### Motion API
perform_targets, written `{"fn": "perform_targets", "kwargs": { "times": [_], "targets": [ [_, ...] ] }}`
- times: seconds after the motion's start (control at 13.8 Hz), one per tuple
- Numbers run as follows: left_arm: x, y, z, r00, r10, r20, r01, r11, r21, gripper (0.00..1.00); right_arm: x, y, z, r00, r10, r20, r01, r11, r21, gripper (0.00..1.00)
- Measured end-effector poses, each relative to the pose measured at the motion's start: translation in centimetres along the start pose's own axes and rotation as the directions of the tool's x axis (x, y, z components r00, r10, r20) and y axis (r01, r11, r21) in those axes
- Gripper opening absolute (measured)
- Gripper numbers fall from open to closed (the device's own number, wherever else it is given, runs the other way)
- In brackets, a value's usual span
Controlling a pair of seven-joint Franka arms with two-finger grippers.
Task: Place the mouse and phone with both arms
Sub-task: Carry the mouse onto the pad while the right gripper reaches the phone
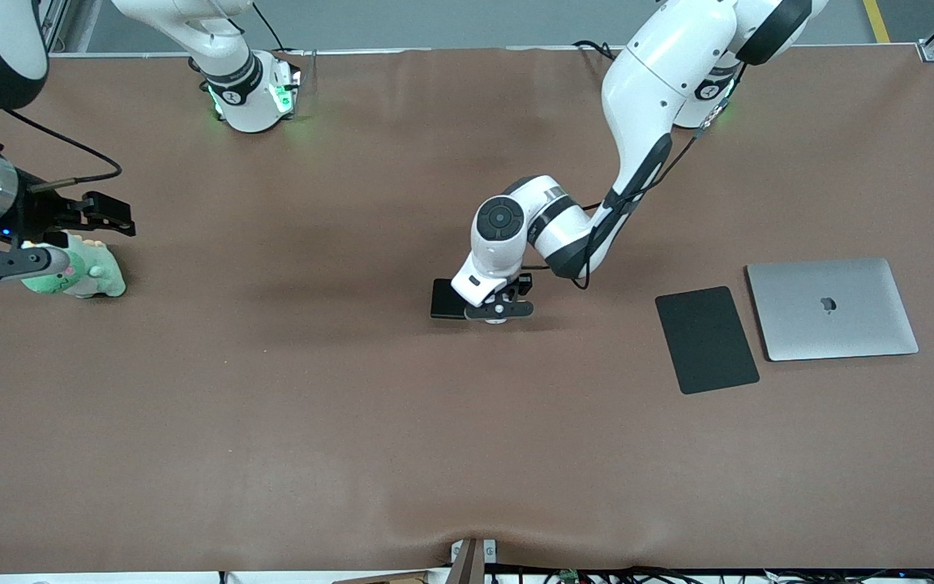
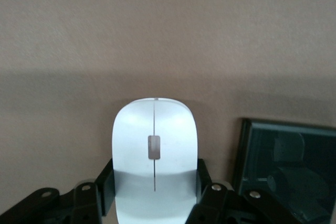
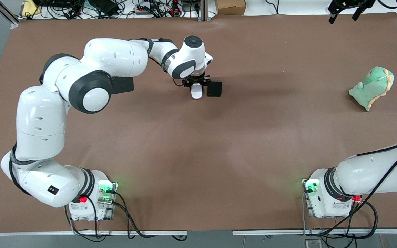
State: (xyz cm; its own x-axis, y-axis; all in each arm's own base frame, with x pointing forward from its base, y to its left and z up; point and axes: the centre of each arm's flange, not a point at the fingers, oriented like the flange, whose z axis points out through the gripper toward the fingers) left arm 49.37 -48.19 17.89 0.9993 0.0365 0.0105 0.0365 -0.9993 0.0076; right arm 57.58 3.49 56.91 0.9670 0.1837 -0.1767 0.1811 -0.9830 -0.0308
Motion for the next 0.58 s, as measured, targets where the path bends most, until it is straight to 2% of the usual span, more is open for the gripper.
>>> {"fn": "perform_targets", "kwargs": {
  "times": [0.29,0.58],
  "targets": [
    [3.7,-2.8,-1.9,0.998,-0.041,-0.049,0.042,0.999,0.006,0.61,1.4,-3.3,1.0,0.999,-0.032,-0.012,0.032,0.999,0.026,1.00],
    [7.8,-7.8,-6.5,0.998,-0.038,-0.056,0.041,0.998,0.053,0.61,3.2,-6.5,2.5,1.000,-0.003,-0.021,0.004,0.999,0.051,1.00]
  ]
}}
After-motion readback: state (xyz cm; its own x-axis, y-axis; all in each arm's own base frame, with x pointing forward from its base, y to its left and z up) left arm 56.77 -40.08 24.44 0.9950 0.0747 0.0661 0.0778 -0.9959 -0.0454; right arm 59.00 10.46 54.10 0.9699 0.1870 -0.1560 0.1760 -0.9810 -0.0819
